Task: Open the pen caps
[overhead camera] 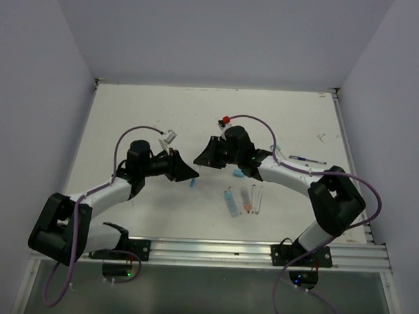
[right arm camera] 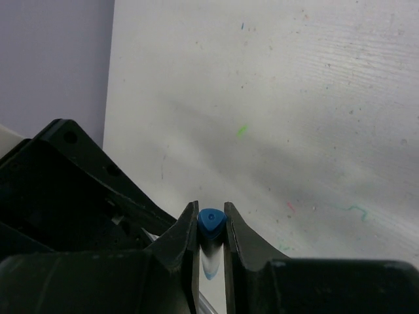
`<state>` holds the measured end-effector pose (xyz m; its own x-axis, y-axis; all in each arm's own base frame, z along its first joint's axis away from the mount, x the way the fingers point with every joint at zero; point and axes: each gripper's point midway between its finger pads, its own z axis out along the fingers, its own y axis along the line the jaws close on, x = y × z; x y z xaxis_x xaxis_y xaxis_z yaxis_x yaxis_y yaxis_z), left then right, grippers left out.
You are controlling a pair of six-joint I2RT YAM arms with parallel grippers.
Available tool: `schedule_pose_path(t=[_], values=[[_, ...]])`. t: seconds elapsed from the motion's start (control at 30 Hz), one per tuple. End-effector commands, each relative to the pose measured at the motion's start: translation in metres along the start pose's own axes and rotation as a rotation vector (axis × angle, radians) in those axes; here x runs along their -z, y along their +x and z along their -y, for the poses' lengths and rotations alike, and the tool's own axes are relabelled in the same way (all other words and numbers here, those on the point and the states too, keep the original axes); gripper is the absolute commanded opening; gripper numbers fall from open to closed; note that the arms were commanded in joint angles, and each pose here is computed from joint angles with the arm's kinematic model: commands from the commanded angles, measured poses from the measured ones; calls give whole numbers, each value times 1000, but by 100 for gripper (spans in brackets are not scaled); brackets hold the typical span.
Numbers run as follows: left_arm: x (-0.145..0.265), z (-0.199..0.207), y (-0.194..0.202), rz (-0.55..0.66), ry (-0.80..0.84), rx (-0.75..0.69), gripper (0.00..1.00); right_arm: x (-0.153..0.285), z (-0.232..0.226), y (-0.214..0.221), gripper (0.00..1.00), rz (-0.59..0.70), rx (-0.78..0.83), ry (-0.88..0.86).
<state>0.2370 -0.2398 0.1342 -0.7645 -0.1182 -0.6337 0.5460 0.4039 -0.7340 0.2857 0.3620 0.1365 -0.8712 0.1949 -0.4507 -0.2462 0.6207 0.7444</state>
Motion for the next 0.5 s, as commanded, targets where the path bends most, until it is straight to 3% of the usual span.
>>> schedule_pose_path(t=[0.0, 0.3, 0.47], values=[[4, 8, -2, 12, 9, -77, 49, 13, -3, -16, 0, 78, 24, 25], [1, -5, 21, -23, -42, -36, 50, 28, -17, -16, 0, 83, 11, -19], [-5, 3, 22, -36, -12, -40, 43, 28, -21, -15, 0, 74, 4, -36]])
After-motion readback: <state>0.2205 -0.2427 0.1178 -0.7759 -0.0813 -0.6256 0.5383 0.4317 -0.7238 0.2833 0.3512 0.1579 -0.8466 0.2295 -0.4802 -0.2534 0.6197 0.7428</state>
